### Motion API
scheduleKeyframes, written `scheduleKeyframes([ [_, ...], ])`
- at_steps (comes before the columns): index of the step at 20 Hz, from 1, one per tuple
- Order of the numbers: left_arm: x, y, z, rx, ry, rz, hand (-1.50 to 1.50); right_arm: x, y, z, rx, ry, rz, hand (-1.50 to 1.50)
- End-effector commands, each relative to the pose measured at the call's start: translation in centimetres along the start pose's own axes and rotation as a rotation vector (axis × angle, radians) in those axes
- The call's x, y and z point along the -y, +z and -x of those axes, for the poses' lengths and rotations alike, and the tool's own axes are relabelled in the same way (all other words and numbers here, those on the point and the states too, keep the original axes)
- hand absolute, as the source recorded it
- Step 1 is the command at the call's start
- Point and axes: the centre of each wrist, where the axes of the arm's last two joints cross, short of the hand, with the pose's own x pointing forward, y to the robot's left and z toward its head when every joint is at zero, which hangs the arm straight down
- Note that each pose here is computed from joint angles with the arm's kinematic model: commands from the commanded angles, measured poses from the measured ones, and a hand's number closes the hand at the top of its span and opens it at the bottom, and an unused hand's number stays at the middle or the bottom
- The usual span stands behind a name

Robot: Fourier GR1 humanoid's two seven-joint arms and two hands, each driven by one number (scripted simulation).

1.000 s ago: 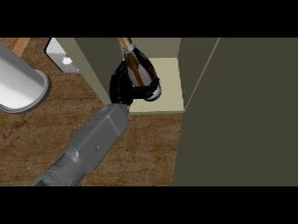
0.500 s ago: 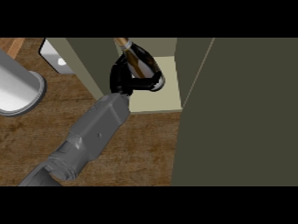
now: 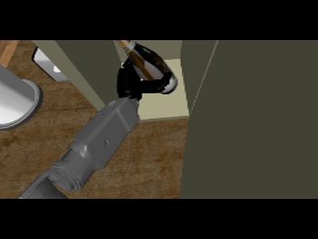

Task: Pick up the wine, place it into the cabinet and close the cabinet

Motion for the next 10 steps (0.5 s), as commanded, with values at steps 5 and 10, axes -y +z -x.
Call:
scheduleKeyframes([
  [5, -0.6, 1.4, 1.5, -0.024, -0.021, 0.005, 1.5, 0.0, -1.1, 0.4, 0.005, -0.021, -0.02, -1.5],
  [10, 0.0, 1.7, 1.5, -0.035, -0.02, 0.013, 1.5, -0.4, -0.7, 1.1, 0.011, -0.041, -0.026, -1.5],
])
